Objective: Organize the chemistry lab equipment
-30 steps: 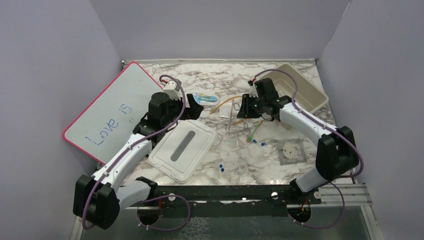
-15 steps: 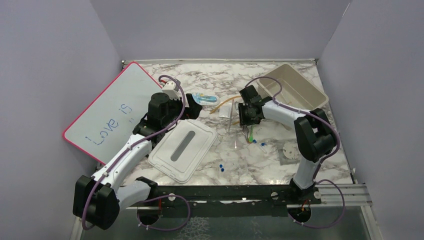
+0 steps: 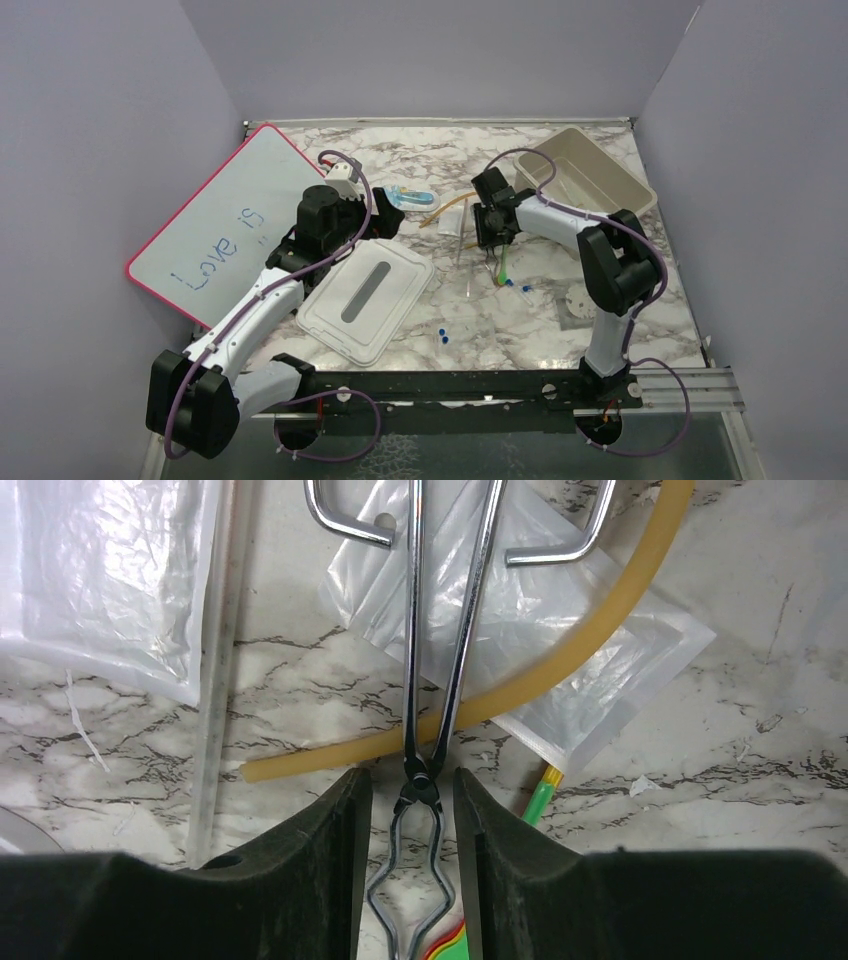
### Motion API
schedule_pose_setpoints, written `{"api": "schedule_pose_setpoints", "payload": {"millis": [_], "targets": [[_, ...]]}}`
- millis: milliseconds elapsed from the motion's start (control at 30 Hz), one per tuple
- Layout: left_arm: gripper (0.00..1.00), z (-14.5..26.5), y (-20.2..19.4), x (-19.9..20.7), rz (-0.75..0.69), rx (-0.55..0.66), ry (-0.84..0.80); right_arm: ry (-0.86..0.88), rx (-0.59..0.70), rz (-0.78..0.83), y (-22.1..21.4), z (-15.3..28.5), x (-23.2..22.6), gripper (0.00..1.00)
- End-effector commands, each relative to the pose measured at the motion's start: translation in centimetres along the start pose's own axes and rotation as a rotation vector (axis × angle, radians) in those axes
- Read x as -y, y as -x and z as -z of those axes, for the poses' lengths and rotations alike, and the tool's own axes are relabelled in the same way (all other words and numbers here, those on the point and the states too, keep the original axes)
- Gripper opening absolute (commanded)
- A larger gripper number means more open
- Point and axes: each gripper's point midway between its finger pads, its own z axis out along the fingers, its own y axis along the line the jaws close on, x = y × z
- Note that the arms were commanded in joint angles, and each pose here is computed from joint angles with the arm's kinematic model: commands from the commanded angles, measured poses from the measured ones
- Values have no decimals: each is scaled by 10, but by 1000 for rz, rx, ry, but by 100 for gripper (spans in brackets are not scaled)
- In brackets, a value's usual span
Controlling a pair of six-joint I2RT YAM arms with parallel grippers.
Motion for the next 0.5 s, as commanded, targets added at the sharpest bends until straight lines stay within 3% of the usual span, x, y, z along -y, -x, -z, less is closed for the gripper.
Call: {"api": "schedule_pose_setpoints", "payload": {"millis": [0, 233, 467], "targets": [[99, 0, 11, 6, -20, 26, -14, -30, -38, -15, -11, -16, 0, 38], [99, 0, 11, 5, -20, 27, -14, 5, -19, -54, -8, -11, -6, 13], [99, 1, 12, 7, -22, 28, -20, 72, 86, -61, 17, 17, -15, 5]]}}
